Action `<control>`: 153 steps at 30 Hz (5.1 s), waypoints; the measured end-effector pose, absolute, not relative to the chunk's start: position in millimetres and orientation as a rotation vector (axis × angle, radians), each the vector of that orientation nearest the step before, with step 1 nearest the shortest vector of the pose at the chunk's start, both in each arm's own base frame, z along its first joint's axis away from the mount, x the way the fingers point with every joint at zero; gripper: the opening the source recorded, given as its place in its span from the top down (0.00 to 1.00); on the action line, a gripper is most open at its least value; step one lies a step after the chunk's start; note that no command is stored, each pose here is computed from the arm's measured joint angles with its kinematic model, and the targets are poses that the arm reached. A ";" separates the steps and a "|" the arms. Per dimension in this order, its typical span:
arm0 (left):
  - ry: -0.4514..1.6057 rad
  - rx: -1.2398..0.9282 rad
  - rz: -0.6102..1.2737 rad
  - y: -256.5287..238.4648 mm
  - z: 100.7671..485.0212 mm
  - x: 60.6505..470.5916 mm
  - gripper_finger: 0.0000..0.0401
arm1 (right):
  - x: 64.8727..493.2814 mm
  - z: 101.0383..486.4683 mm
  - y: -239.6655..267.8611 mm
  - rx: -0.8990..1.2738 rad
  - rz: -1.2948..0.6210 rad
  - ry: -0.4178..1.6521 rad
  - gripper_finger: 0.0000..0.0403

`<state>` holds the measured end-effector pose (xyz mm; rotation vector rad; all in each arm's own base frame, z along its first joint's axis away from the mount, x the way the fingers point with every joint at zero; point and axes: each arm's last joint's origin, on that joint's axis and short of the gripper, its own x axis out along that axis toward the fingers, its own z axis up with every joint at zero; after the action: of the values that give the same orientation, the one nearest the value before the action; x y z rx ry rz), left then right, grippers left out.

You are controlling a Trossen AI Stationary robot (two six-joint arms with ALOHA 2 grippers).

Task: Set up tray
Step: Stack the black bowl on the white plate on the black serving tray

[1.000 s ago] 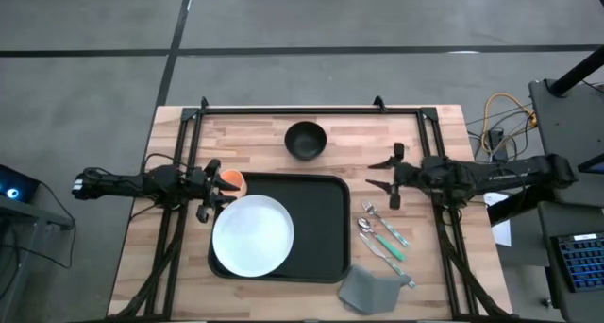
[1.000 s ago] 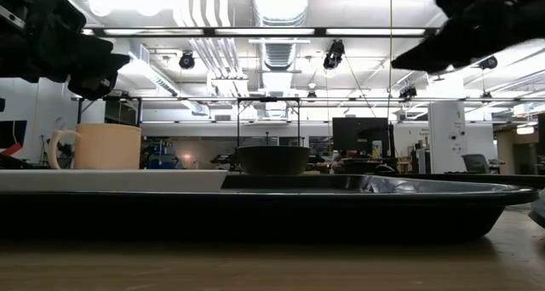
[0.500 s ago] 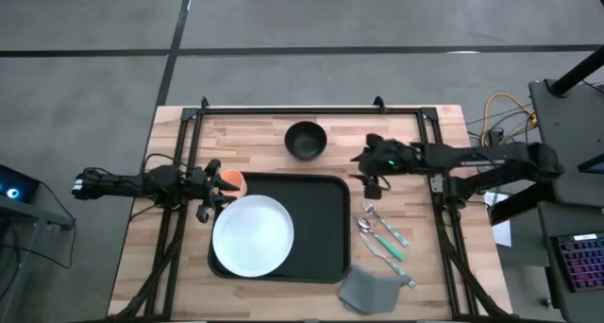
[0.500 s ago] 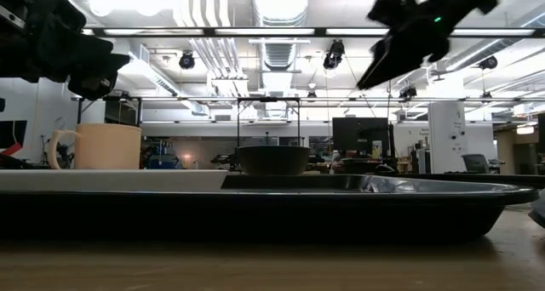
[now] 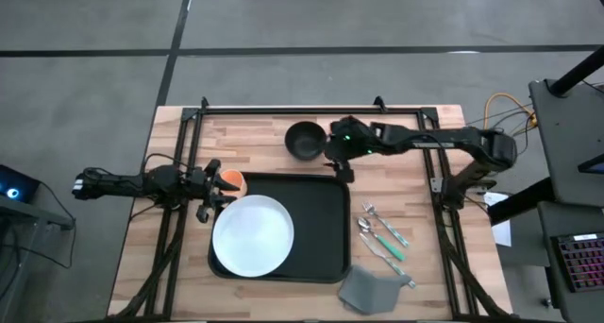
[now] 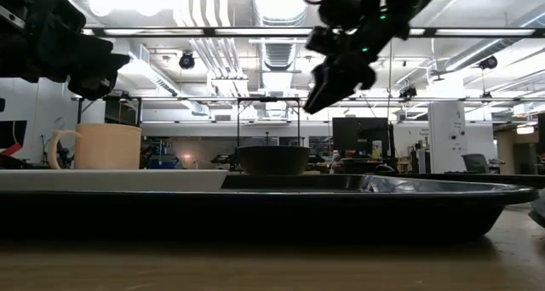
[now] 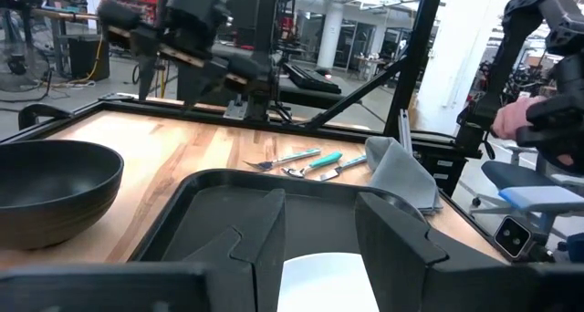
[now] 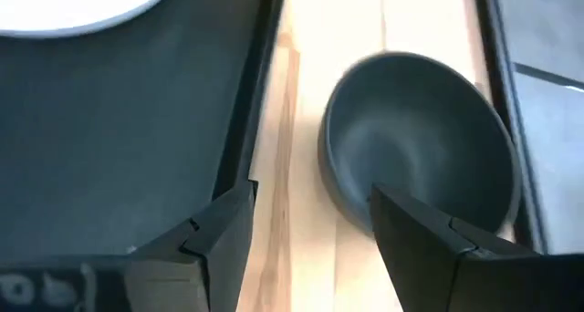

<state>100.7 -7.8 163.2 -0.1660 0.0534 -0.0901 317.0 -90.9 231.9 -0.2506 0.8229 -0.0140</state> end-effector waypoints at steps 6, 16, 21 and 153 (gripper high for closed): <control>0.053 -0.166 -0.090 -7.8 163.2 100.7 0.71 | 349.0 225.6 -103.9 -0.198 0.016 0.820 0.49; 0.059 -0.166 -0.090 -7.8 162.6 101.0 0.71 | 379.8 195.9 -111.9 -0.125 0.028 0.884 0.49; 0.063 -0.166 -0.089 -7.9 162.3 101.3 0.71 | 384.0 188.1 -110.6 -0.110 -0.005 0.910 0.49; 0.137 -0.164 -0.083 -8.2 156.1 105.8 0.71 | 517.8 183.5 136.8 -0.337 0.473 0.886 0.98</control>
<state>105.8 -8.2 156.1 -0.1639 0.1367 -0.0831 517.8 136.8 183.5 -0.3368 0.8859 0.4727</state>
